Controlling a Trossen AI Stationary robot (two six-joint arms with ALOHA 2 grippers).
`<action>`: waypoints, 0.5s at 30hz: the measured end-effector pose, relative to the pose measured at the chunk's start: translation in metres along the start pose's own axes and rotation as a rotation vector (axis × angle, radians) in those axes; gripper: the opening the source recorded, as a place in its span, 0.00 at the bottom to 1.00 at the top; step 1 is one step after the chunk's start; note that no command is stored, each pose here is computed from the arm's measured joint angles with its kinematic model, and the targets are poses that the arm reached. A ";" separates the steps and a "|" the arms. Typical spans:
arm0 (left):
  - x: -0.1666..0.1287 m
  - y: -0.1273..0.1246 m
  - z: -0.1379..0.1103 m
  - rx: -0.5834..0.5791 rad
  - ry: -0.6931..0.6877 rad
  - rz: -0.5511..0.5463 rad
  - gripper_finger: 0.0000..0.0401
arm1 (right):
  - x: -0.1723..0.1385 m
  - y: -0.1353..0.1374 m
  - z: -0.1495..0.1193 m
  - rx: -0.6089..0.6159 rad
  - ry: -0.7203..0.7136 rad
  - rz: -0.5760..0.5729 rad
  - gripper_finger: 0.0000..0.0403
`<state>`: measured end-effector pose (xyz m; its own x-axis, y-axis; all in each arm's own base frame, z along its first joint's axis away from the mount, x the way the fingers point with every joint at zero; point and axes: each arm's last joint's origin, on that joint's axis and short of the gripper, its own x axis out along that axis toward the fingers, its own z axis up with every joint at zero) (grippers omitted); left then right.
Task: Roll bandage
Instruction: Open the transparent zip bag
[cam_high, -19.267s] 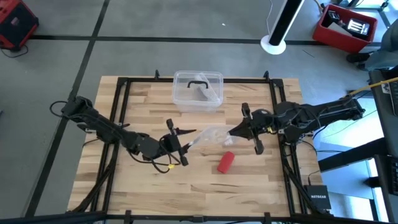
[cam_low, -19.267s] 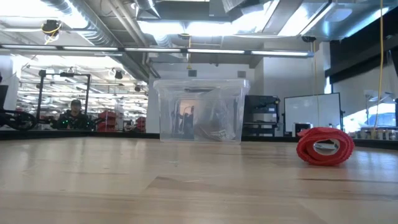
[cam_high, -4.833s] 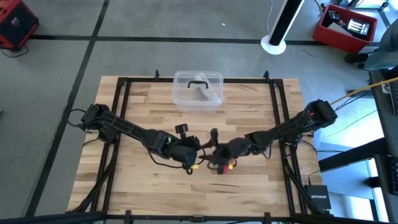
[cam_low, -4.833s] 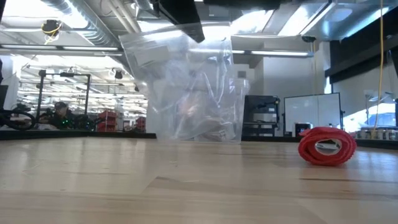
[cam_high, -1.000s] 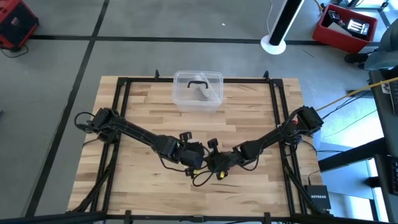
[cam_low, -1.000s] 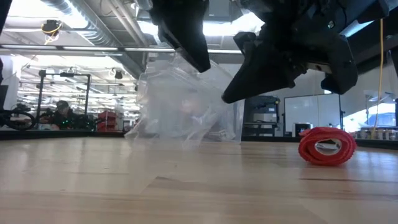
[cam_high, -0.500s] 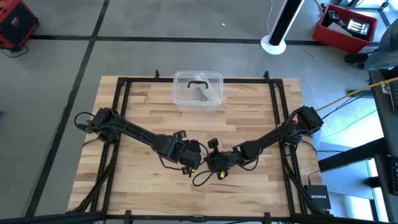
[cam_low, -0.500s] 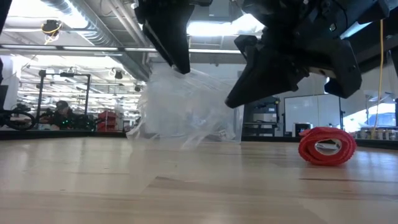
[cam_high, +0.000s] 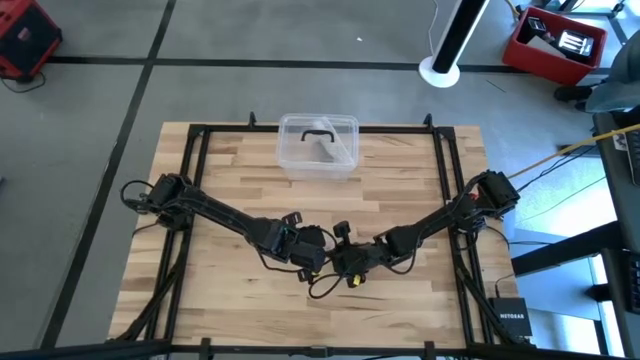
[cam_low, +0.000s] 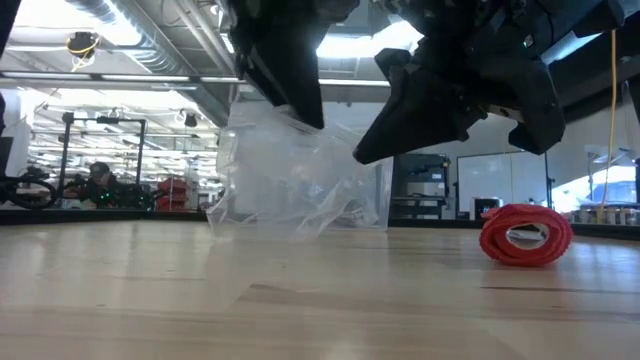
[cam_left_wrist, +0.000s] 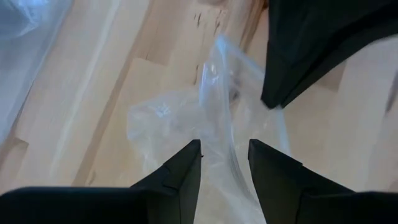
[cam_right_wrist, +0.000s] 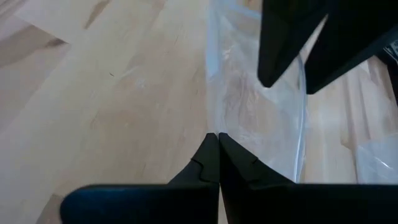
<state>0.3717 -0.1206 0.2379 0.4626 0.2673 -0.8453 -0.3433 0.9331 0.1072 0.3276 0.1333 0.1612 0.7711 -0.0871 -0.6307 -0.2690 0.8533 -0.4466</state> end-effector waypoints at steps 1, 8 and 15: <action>0.000 0.000 -0.001 0.012 0.005 0.003 0.32 | 0.000 0.000 0.000 0.000 -0.001 0.002 0.00; 0.003 0.000 -0.001 0.033 0.005 0.012 0.13 | 0.000 0.000 0.000 0.015 -0.001 0.004 0.00; -0.003 0.009 -0.003 0.056 -0.072 0.267 0.02 | 0.000 0.001 0.001 0.060 -0.013 0.034 0.00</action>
<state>0.3649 -0.1137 0.2403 0.4197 0.5199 -0.7440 -0.4158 0.8388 0.3516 0.3278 0.1343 0.1614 0.7696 -0.0515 -0.6364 -0.2600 0.8851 -0.3860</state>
